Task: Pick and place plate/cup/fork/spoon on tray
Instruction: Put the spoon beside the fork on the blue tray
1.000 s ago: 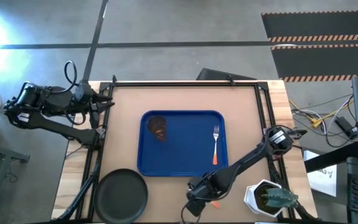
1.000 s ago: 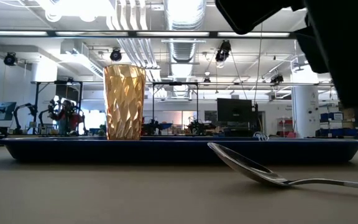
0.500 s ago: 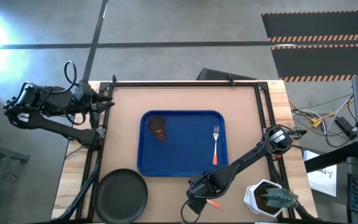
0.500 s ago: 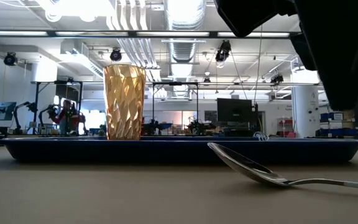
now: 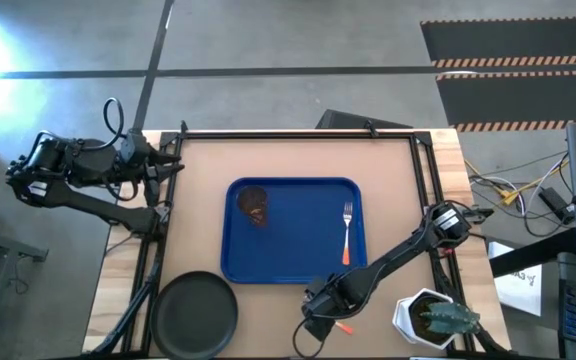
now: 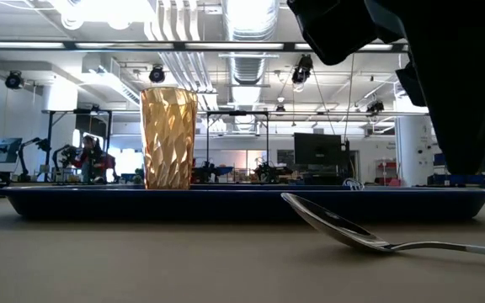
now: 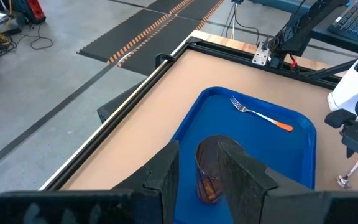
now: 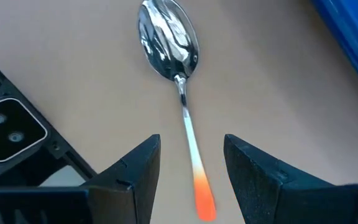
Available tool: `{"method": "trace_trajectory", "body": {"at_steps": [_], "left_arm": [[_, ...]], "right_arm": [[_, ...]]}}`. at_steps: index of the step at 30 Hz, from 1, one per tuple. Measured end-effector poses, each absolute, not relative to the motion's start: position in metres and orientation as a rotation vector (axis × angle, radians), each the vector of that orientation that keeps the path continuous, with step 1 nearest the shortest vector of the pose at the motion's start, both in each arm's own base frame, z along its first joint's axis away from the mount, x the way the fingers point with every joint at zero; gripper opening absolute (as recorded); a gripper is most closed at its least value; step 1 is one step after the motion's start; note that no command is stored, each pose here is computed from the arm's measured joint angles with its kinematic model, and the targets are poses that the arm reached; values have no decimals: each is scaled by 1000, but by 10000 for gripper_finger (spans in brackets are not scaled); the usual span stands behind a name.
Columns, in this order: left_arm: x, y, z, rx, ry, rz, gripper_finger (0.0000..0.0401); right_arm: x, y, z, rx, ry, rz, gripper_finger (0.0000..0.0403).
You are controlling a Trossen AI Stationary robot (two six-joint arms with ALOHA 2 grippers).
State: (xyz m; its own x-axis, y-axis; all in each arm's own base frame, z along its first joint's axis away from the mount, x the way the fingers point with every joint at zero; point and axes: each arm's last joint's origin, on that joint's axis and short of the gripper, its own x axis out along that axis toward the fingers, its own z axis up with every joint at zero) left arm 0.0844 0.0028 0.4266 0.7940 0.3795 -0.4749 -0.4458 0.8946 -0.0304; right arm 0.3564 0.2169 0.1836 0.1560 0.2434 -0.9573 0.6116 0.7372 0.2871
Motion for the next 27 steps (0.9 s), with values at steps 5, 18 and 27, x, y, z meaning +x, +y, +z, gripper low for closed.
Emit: {"method": "trace_trajectory", "body": {"at_steps": [5, 18, 27], "left_arm": [[84, 3, 427, -144, 479, 445, 93], [84, 3, 427, -144, 479, 445, 93], [85, 3, 427, -143, 480, 445, 93]], "right_arm": [[357, 220, 184, 764, 1413, -286, 166], [358, 240, 159, 752, 1424, -246, 166], [357, 239, 157, 705, 1432, -236, 166]]}}
